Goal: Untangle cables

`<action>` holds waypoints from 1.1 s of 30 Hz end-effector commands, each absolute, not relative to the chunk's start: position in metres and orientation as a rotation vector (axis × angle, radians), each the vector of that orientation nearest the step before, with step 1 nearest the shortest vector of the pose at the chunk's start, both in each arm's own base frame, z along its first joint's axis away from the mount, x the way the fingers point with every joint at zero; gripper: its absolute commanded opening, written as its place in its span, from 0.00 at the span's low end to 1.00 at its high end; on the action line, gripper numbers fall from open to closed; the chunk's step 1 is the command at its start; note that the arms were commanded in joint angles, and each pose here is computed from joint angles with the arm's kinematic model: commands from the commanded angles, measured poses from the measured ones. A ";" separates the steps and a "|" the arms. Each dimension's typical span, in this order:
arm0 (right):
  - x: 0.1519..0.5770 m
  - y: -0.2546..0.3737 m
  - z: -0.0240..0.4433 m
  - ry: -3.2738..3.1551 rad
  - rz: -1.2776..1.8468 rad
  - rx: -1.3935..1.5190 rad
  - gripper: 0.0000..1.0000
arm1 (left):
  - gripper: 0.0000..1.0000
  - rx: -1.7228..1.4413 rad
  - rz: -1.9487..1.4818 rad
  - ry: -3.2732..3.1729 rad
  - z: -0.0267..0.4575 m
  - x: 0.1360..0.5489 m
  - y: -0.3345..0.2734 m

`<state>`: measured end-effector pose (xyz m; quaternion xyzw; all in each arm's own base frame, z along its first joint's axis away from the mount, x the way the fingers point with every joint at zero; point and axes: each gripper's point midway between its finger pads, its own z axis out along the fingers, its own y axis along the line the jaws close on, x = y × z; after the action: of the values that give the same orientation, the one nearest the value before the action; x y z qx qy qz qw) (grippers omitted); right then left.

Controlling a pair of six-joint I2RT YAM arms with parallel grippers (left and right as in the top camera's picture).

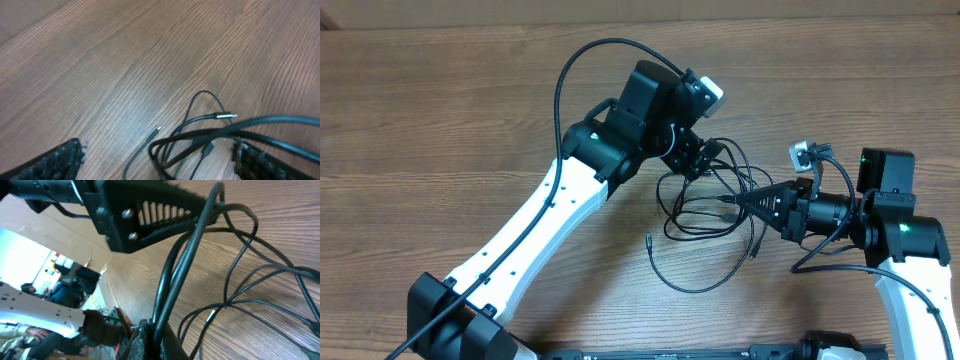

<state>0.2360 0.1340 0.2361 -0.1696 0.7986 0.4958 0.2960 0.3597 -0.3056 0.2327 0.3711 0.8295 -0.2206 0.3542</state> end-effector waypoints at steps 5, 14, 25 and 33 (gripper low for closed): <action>0.246 0.126 0.236 2.157 1.242 -0.387 0.04 | 1.00 1.100 -0.820 1.941 0.273 0.352 -0.295; 0.236 0.139 0.263 2.036 1.439 -0.427 0.04 | 1.00 1.456 -0.961 1.755 0.262 0.301 -0.277; 0.213 0.148 0.292 1.882 1.677 -0.509 0.04 | 1.00 1.570 -0.699 1.650 0.256 0.315 -0.292; 0.205 0.150 0.303 1.822 1.757 -0.538 0.04 | 1.00 1.575 -0.681 1.559 0.265 0.319 -0.309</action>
<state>0.2149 0.1487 0.2847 -0.1789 0.7082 0.6274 0.2699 0.3209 -0.3026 0.2519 0.6104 0.6362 -0.2812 0.3789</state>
